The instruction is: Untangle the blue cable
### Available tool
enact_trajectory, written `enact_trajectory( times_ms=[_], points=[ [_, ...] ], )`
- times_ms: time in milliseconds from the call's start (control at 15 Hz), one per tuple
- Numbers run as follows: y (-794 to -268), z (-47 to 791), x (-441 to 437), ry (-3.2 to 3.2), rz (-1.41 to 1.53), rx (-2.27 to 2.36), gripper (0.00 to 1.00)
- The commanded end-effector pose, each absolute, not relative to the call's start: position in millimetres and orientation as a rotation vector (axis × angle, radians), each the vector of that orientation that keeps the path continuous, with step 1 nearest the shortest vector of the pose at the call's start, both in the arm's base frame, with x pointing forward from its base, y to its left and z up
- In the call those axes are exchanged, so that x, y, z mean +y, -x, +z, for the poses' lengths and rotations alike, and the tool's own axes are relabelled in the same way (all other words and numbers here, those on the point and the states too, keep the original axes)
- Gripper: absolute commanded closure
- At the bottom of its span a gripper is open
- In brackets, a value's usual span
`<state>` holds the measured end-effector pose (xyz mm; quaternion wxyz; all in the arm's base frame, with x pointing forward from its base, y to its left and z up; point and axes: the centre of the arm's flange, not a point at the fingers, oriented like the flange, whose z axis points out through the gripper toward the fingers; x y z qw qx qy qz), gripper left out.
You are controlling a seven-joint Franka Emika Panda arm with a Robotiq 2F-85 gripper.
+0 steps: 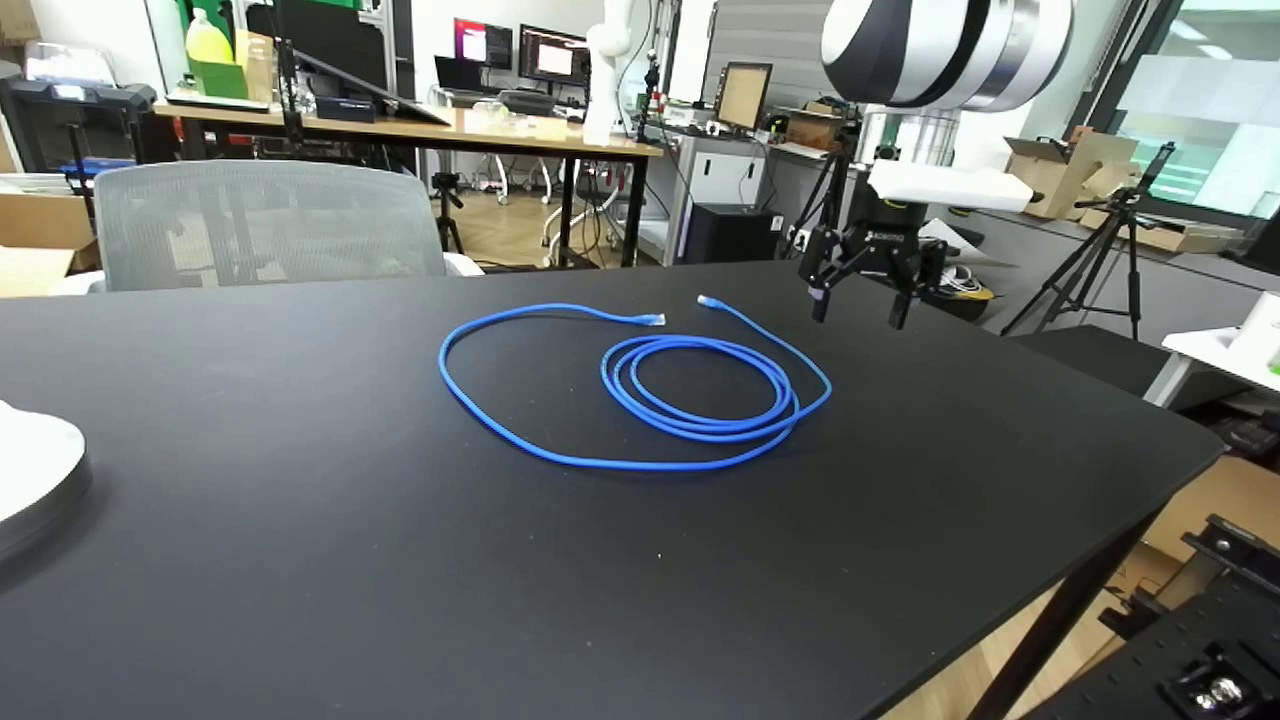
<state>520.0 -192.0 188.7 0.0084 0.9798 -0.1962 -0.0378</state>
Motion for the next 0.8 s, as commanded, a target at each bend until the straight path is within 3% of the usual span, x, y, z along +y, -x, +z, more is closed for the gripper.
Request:
enact_trajectory(
  times_ms=[0,467,533,600,733],
  points=[
    [-549.6,175.9,-191.7,-3.044,-0.113,-0.689,0.00],
    [-568.0,149.8,-182.6,-3.035,-0.137,-0.693,0.00],
    [-569.1,147.9,-182.2,-3.034,-0.135,-0.696,0.25],
    [-569.8,146.3,-181.9,-3.032,-0.133,-0.696,0.26],
    [-570.9,143.9,-182.3,-3.029,-0.134,-0.701,0.40]
  ],
)
